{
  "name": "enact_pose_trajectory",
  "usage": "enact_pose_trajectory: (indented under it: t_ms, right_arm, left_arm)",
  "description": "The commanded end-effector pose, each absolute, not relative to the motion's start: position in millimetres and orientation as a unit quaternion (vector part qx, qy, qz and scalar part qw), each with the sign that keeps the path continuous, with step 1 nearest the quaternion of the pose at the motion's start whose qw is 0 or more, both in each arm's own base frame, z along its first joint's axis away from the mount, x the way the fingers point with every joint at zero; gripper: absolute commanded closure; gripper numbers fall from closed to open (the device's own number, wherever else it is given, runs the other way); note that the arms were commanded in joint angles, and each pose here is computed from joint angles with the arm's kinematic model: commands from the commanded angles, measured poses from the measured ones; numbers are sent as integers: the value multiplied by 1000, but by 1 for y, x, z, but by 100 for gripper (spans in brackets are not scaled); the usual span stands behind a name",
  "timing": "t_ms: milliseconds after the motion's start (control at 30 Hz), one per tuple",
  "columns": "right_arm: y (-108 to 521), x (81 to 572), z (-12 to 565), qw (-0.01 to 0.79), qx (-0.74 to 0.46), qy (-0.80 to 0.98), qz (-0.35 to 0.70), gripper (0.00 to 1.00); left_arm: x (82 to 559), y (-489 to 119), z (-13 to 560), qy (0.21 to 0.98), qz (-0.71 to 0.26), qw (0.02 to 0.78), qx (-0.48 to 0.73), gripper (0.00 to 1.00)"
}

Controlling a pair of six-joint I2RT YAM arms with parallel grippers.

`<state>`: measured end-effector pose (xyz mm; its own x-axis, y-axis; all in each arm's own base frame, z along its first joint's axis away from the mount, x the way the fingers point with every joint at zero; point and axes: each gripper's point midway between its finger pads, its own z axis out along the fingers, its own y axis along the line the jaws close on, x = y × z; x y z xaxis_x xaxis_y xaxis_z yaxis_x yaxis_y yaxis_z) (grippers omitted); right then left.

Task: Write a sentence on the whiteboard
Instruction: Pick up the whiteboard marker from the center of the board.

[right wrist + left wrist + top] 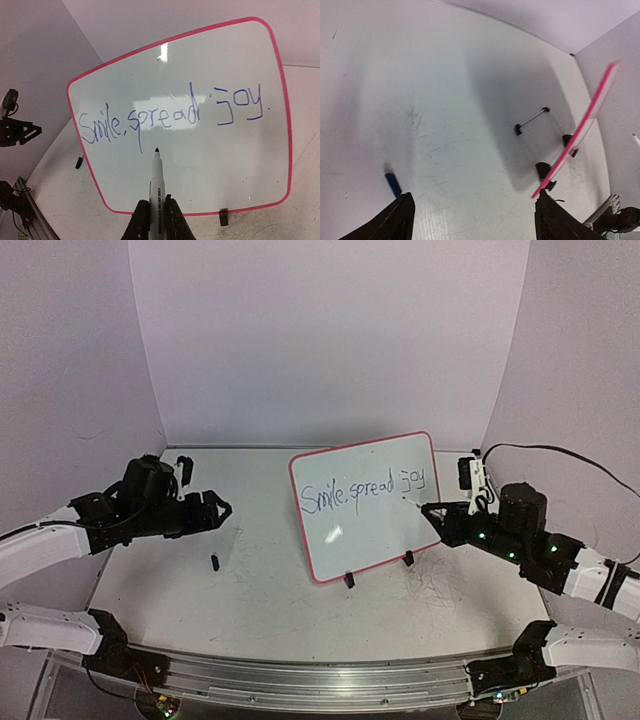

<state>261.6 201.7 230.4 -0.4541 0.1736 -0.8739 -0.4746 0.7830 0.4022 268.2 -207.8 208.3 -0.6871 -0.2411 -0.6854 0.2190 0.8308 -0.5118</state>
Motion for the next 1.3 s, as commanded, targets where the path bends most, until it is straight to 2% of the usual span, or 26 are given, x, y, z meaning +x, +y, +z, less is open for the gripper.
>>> enact_pose_trajectory:
  t_ms: [0,133,367,633,867,1067,1267]
  right_arm:
    - [234,256,249,540,-137,763,327,100]
    - [254,253,238,531,-155,771,317,100]
    - [255,247,227,525,-163,771,321,100]
    - [254,244,216,517,-170,776,319,100]
    - [257,242,215,513,-177,775,324,100]
    - [258,243,216,515,-177,773,324,100]
    - [261,244,212,511,-180,775,326,100]
  left_arm:
    - [252,-167,139,934,-187,296,-68,17]
    - [254,-156,97,957,-150,235,-83,23]
    - [273,-162,61,974,-109,185,-68,34]
    - [286,-174,34,979,-102,162,-67,40]
    - [296,-170,22,981,-72,168,-70,54]
    - [299,-164,20,980,-46,180,-65,56]
    - [300,-170,10,987,-38,152,-37,61]
